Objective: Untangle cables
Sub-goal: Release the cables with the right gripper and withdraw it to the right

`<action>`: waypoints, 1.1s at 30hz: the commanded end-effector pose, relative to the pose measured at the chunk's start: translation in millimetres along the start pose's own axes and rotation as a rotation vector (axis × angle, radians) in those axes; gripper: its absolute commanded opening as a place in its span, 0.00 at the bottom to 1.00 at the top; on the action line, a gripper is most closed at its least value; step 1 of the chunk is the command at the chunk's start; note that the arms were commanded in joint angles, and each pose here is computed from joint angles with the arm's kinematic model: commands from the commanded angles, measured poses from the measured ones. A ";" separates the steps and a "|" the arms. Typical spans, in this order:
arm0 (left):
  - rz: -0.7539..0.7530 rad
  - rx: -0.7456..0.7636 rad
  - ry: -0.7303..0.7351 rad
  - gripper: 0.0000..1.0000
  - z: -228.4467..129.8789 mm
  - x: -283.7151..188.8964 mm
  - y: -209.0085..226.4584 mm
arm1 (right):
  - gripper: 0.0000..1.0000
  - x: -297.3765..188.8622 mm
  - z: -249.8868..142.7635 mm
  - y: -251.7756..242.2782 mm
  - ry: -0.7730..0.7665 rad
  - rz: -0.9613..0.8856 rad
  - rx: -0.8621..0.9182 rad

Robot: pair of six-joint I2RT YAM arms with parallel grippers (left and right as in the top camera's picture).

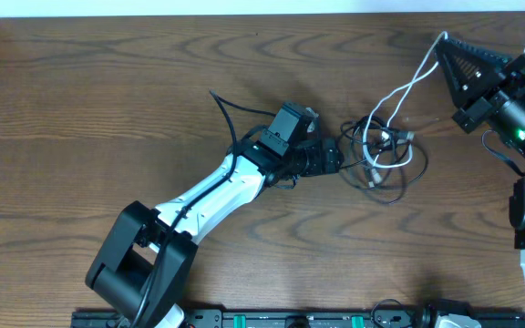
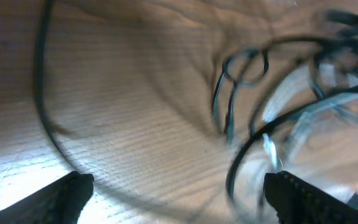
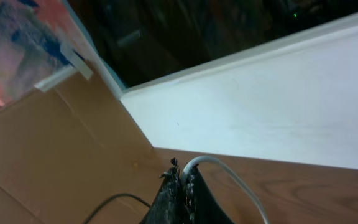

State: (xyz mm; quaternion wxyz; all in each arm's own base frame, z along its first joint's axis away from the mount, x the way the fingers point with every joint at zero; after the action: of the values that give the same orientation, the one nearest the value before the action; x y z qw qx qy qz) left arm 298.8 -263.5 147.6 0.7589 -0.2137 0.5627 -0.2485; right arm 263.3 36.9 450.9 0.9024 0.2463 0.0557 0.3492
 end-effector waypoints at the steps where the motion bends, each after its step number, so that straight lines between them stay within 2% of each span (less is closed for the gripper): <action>1: -0.067 0.048 -0.047 1.00 8.3 -25.4 -13.8 | 0.01 -1.2 5.7 10.3 -0.007 0.016 -0.088; 8: -0.124 0.148 -0.270 0.99 32.0 -97.7 -32.6 | 0.01 5.1 -0.6 20.6 0.021 0.073 -0.115; 12: -0.165 0.170 -0.315 0.98 31.6 -120.0 -42.4 | 0.01 11.5 -7.9 33.6 0.054 0.144 -0.113; 20: -0.239 0.197 -0.267 0.97 24.1 -105.7 -58.3 | 0.01 20.0 -19.0 54.3 0.093 0.231 -0.103; 23: -0.254 0.166 -0.248 0.98 22.9 -93.6 -61.7 | 0.01 18.8 -19.9 59.9 0.097 0.251 -0.101; 33: -0.197 0.153 -0.128 0.98 8.8 -42.2 -52.1 | 0.01 9.0 -16.6 72.8 0.083 0.286 -0.120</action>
State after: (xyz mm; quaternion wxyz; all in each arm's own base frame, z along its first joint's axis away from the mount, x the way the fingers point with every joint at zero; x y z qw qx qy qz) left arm 291.2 -271.7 223.3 0.7882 -0.2264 0.4544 -0.3480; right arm 235.6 95.0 455.4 0.8574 0.1948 0.0623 0.4722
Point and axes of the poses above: each gripper's point midway between its finger pads, its own x axis out along the fingers, its own y axis along the line the jaws close on, z = x × y, the point moved 8 cm from there along -x, back along the fingers, and after that the axes turned 2 degrees about x, right-handed, at the moved point
